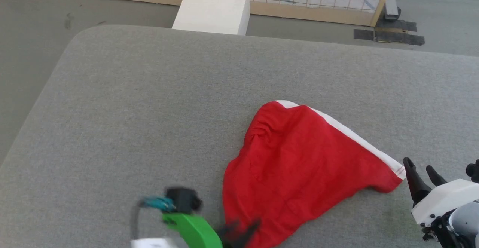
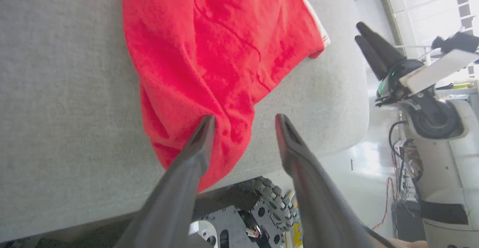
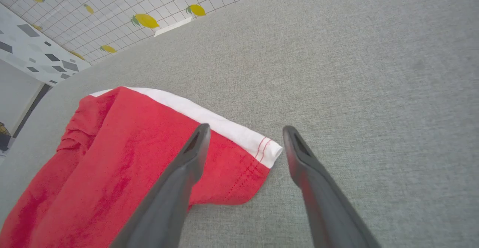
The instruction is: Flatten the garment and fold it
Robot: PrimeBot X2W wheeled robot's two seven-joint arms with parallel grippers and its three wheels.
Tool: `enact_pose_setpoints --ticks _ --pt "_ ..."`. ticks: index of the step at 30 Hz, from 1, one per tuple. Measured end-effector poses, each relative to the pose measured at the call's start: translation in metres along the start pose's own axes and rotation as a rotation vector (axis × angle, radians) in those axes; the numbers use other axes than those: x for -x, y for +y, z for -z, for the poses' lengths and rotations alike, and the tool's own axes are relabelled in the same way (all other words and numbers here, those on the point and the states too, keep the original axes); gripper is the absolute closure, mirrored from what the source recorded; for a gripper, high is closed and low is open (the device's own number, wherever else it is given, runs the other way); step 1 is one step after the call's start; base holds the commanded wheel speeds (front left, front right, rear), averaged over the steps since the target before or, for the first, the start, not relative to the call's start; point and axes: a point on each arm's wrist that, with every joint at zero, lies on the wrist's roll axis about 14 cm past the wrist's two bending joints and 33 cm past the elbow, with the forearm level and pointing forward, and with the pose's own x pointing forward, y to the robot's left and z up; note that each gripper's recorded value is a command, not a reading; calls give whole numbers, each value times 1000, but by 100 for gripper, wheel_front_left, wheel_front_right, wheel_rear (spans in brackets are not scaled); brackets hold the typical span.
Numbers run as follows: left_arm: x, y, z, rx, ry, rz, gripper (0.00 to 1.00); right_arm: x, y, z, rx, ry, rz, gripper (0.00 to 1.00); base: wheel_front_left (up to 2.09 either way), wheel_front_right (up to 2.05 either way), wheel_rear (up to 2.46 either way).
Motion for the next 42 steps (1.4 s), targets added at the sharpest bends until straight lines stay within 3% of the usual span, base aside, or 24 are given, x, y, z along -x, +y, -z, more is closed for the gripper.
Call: enact_pose_setpoints --ticks 4,7,10,13,16,32,33,34,37,42 --pt "15 -5 -93 -93 -410 41 0 4 -6 0 -5 -4 16 0 0 0 0" --pt "42 8 -157 -275 -734 -52 0 7 -10 1 -4 0 26 0 0 0 0" --pt "61 23 -185 -433 -943 -161 0 12 -12 14 2 52 32 0 0 0 0" --pt "58 36 -183 -537 -973 -240 0 20 -15 34 5 139 38 0 0 0 0" --pt "48 46 -177 -557 -949 -277 0 25 -14 49 11 216 36 0 0 0 0" --pt "26 82 -156 -452 -867 -355 0 -22 0 62 172 386 45 0 0 0 0" --pt "27 83 -157 -450 -869 -357 0 -24 1 61 168 388 43 61 0 0 0" --pt "28 84 -157 -447 -870 -360 0 -27 1 58 167 376 42 100 0 0 0" --pt "27 85 -158 -442 -873 -358 0 -28 -6 53 149 362 62 100 0 0 0" --pt "22 82 -157 -446 -869 -344 0 -14 -59 9 148 260 224 100 0 0 0"
